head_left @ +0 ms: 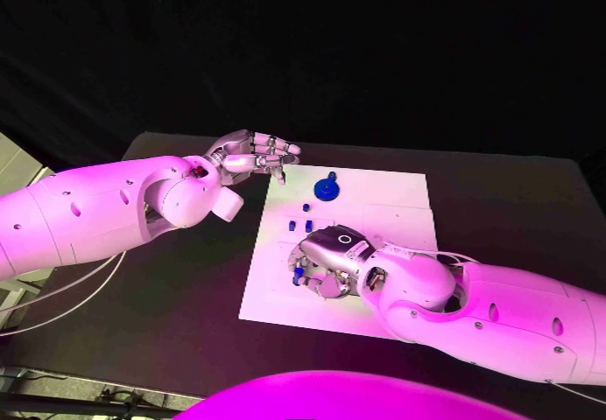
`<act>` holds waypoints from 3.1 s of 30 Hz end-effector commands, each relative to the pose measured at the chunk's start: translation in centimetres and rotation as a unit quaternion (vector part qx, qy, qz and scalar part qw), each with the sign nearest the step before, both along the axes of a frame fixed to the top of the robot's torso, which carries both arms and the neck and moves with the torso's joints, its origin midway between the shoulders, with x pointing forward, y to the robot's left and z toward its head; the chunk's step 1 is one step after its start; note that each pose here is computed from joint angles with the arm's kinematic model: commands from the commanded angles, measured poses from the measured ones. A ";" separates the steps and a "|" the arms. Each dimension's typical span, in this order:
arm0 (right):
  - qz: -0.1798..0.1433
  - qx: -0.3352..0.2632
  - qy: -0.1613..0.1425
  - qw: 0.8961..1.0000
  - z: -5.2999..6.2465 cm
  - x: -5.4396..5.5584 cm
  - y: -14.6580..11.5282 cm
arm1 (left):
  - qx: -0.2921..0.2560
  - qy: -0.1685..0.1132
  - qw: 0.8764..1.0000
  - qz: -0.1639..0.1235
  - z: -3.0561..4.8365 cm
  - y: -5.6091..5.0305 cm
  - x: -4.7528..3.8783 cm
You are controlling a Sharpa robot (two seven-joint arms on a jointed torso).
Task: Assemble the parts on the task board
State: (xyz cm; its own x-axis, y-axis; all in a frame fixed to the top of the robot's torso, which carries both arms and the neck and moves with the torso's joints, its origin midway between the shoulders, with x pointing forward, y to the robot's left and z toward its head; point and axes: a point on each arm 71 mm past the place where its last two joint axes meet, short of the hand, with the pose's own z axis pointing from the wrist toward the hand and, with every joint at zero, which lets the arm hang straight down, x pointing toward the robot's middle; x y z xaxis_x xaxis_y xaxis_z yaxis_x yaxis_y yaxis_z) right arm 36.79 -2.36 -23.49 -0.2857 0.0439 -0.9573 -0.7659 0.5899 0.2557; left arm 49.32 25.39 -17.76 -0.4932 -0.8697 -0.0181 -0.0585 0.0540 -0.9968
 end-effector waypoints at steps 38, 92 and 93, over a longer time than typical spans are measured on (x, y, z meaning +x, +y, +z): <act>-0.216 0.142 0.152 0.954 5.7 3.3 -16.5 | -0.008 0.000 1.000 -0.011 0.10 0.0 -0.08; -0.349 -0.021 0.207 0.914 -1.6 0.5 -18.6 | -0.011 0.003 1.000 -0.010 -0.30 0.5 -0.75; -0.348 -0.023 0.207 0.914 -1.7 0.5 -18.5 | -0.011 0.003 1.000 -0.010 -0.30 0.6 -0.76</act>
